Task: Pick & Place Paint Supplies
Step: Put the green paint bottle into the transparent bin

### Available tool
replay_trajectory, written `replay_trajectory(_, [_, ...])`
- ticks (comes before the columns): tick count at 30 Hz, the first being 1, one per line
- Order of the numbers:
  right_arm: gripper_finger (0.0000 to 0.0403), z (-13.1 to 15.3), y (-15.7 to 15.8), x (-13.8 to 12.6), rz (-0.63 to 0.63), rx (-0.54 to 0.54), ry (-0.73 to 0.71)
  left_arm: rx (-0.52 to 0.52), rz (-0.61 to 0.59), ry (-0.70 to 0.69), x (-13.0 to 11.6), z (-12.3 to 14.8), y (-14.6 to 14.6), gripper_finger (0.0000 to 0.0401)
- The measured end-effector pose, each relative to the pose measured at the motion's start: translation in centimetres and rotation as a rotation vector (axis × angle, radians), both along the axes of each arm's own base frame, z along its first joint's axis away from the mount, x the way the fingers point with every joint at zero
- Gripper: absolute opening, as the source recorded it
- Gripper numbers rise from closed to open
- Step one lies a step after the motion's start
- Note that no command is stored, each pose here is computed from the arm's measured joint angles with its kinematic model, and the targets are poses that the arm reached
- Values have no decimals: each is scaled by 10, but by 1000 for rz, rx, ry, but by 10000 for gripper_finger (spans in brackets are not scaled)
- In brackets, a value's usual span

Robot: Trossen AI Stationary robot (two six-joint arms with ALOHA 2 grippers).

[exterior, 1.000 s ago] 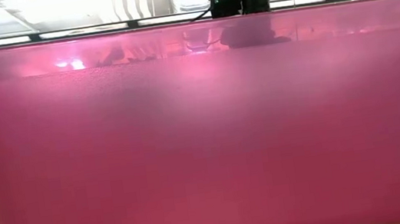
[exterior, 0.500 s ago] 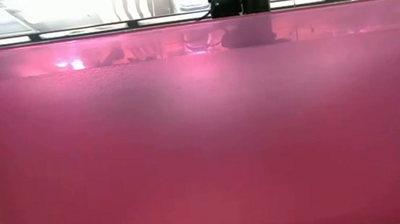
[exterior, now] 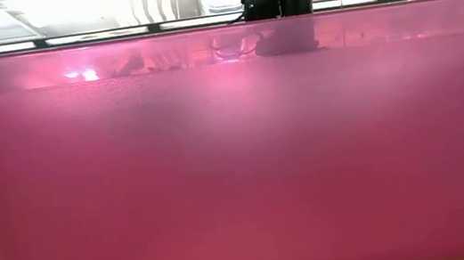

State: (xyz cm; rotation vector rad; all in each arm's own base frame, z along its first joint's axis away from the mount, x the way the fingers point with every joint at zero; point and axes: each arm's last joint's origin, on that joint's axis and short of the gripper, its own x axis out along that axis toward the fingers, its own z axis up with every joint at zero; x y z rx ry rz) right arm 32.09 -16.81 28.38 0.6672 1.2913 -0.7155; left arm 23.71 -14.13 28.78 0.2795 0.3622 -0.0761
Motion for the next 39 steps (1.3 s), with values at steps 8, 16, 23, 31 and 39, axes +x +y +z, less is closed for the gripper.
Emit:
replay_trajectory(8, [113, 0, 1, -1, 16, 6, 12, 2, 0, 3, 0, 0, 0, 361])
replay_trajectory(16, [117, 3, 2, -3, 38, 1, 12, 4, 0, 5, 0, -1, 0, 361])
replay_trajectory(23, [114, 35, 10, -16, 41, -28, -55, 4, 0, 6, 0, -1, 0, 361])
replay_trajectory(31, [114, 84, 45, -51, 34, -12, -99, 10, -2, 8, 0, -1, 0, 361])
replay_trajectory(39, [114, 129, 94, -90, 54, -2, -264, 18, -5, 6, 0, -1, 0, 361])
